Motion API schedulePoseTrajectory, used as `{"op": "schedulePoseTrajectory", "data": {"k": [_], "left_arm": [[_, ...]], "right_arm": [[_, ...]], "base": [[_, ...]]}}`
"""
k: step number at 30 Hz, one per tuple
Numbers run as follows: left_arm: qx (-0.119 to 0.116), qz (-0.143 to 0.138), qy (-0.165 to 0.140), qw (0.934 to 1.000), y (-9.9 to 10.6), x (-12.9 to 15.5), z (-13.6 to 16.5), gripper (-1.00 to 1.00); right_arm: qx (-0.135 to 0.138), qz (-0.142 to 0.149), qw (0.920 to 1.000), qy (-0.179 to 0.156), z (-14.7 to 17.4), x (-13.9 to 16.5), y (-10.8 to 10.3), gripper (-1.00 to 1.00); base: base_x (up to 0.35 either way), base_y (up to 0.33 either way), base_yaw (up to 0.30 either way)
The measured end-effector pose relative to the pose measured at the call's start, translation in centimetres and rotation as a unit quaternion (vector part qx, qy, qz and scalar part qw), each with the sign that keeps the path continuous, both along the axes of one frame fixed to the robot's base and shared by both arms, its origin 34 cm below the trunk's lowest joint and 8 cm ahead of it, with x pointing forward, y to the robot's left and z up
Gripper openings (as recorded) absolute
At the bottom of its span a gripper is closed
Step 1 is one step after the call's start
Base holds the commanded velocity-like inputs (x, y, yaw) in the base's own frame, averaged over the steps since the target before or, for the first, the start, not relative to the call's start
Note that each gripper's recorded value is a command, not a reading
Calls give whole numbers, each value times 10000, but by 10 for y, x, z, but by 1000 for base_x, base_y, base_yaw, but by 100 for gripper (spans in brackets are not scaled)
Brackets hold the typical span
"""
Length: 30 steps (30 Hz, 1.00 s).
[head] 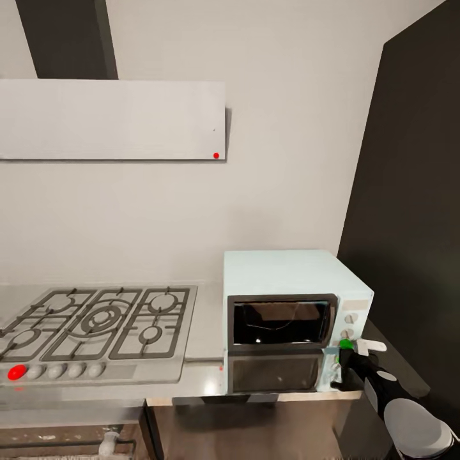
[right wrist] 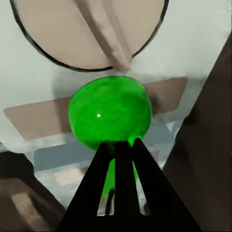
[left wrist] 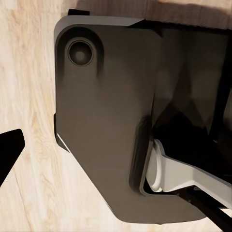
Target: In the kitchen, take the popcorn bag from the countertop, put it into the microwave, and heat it until the popcorn is cooked so the cooked popcorn ends up inside the bag.
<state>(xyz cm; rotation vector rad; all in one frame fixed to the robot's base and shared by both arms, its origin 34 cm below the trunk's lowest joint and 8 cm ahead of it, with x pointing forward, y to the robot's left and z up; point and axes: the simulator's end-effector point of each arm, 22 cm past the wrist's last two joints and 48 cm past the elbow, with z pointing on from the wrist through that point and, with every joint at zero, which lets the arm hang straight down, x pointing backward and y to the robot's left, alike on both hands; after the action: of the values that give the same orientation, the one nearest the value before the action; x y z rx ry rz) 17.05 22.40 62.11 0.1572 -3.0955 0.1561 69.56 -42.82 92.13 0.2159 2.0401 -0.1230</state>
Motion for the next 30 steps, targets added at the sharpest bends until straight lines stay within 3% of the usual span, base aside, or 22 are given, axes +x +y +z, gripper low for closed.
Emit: {"op": "schedulePoseTrajectory", "data": {"k": [19,20,30], "left_arm": [[-5,-8,-5,10000,-1,0,0,100],[-5,-8,-6,10000,-1,0,0,100],[0,2,-6,10000,0,0,0,100]], "right_arm": [[3,0,10000,7,0,0,0,-100],[1,0,10000,4,0,0,0,100],[-7,-6,10000,-8,1,0,-1,100]], "base": [[-41,-7,0],[-210,-19,0],[-156,-2,0]]}}
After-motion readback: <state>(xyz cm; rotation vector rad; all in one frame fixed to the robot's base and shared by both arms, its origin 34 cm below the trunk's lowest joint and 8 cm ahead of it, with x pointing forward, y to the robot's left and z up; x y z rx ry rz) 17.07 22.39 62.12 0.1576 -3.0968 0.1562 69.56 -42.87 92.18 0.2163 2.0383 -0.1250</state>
